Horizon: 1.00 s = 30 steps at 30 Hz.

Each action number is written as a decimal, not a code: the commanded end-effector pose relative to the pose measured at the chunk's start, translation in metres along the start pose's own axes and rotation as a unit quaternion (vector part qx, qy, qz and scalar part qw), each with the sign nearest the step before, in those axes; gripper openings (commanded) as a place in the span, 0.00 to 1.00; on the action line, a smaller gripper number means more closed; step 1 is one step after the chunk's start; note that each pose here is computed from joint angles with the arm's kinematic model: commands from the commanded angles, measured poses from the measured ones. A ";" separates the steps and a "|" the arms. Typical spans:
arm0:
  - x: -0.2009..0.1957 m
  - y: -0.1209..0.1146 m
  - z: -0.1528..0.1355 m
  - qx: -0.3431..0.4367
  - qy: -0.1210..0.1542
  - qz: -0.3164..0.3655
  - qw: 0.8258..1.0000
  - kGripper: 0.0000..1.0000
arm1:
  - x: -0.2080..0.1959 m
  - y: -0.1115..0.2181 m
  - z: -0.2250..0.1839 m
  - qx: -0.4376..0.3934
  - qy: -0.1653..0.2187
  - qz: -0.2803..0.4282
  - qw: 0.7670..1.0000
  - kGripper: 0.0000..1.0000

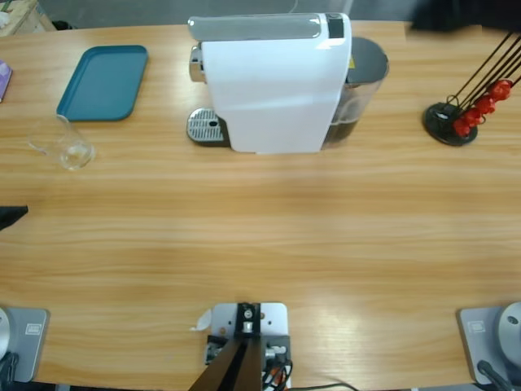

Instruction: Pour coffee

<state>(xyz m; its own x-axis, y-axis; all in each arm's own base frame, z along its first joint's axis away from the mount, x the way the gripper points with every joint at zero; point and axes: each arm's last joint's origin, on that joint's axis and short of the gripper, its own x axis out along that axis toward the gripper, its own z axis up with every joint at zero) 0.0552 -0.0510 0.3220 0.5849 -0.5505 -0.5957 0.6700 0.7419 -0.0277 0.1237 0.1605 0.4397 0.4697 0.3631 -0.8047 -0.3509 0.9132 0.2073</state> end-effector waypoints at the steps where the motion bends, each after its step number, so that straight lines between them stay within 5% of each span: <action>1: 0.023 -0.002 0.023 -0.051 0.090 -0.007 0.995 1.00 | 0.018 -0.029 -0.044 -0.055 0.085 -0.032 0.994 0.95; 4: 0.021 -0.002 0.023 -0.077 0.103 0.001 0.992 1.00 | 0.023 -0.035 -0.050 -0.068 0.103 -0.044 0.991 0.94; 7: 0.015 0.003 0.027 -0.113 0.143 0.034 0.983 1.00 | 0.026 -0.036 -0.052 -0.071 0.108 -0.047 0.990 0.95; 11: 0.012 0.015 0.018 -0.120 0.170 0.133 0.969 1.00 | 0.029 -0.037 -0.054 -0.083 0.115 -0.050 0.989 0.95; 15: 0.019 0.027 0.009 -0.145 0.119 0.174 0.967 1.00 | 0.031 -0.042 -0.062 -0.084 0.124 -0.055 0.987 0.94; 20: 0.035 0.048 0.017 -0.121 0.155 0.204 0.959 1.00 | 0.035 -0.049 -0.061 -0.084 0.127 -0.064 0.986 0.94; 24: 0.042 0.068 0.022 -0.121 0.148 0.240 0.952 1.00 | 0.042 -0.051 -0.055 -0.079 0.131 -0.069 0.986 0.94; 27: 0.057 0.067 0.013 -0.087 0.111 0.189 0.972 1.00 | 0.051 -0.049 -0.054 -0.084 0.145 -0.068 0.984 0.94; 30: 0.080 0.069 -0.007 -0.064 0.126 0.150 0.979 1.00 | 0.057 -0.049 -0.053 -0.087 0.152 -0.070 0.982 0.94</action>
<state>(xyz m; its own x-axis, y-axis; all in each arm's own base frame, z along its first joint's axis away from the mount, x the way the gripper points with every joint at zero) 0.1312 -0.0344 0.3200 0.6717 -0.0859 -0.7358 0.2499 0.9613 0.1159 0.1161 0.1202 0.3729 0.3287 0.1725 -0.9286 -0.4317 0.9019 0.0147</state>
